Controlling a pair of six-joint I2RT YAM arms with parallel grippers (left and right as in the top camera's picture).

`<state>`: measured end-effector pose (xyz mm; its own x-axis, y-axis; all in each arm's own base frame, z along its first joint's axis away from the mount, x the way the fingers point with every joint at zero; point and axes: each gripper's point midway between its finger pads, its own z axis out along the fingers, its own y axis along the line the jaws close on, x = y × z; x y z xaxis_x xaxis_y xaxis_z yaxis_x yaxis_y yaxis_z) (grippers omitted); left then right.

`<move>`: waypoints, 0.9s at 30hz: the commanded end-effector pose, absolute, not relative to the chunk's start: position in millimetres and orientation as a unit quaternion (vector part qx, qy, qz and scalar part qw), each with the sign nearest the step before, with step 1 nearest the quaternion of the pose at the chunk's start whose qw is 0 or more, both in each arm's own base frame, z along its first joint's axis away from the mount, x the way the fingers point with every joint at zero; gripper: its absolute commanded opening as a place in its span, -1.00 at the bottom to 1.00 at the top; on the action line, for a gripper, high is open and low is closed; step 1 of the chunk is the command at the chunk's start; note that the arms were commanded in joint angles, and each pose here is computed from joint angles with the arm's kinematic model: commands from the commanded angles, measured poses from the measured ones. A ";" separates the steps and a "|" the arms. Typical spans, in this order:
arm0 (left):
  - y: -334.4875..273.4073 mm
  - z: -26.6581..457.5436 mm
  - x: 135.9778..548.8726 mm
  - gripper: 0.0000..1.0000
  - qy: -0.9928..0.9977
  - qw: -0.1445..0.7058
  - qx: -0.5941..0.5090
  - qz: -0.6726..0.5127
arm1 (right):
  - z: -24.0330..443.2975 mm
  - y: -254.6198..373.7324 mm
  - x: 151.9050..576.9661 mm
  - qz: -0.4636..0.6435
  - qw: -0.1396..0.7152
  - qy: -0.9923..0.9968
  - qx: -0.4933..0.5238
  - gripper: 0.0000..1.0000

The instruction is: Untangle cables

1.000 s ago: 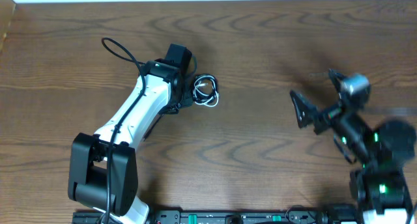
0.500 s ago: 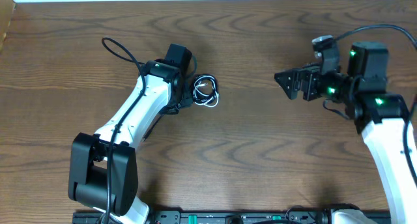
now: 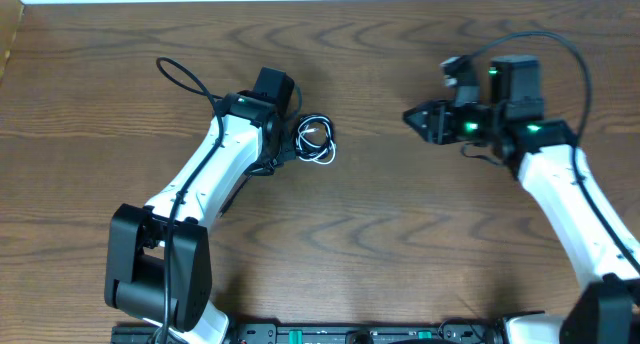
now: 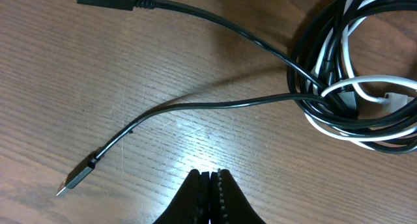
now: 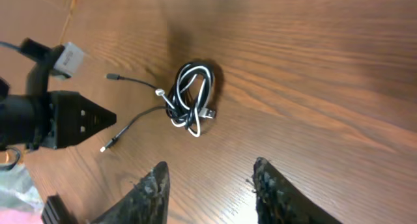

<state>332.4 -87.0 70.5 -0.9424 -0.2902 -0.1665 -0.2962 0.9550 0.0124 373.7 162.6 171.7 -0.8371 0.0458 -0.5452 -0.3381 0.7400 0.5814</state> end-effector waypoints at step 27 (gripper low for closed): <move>-86.5 69.9 331.5 -0.58 0.986 0.080 -0.148 0.021 | 27.1 301.0 385.6 0.299 0.235 0.917 -0.124 0.09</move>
<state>332.4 -87.0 70.5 -0.9424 -0.2902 -0.1665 -0.2962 0.9550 0.0124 382.3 295.7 28.2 -0.8587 -0.0959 -0.5035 -0.3734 0.7900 0.4863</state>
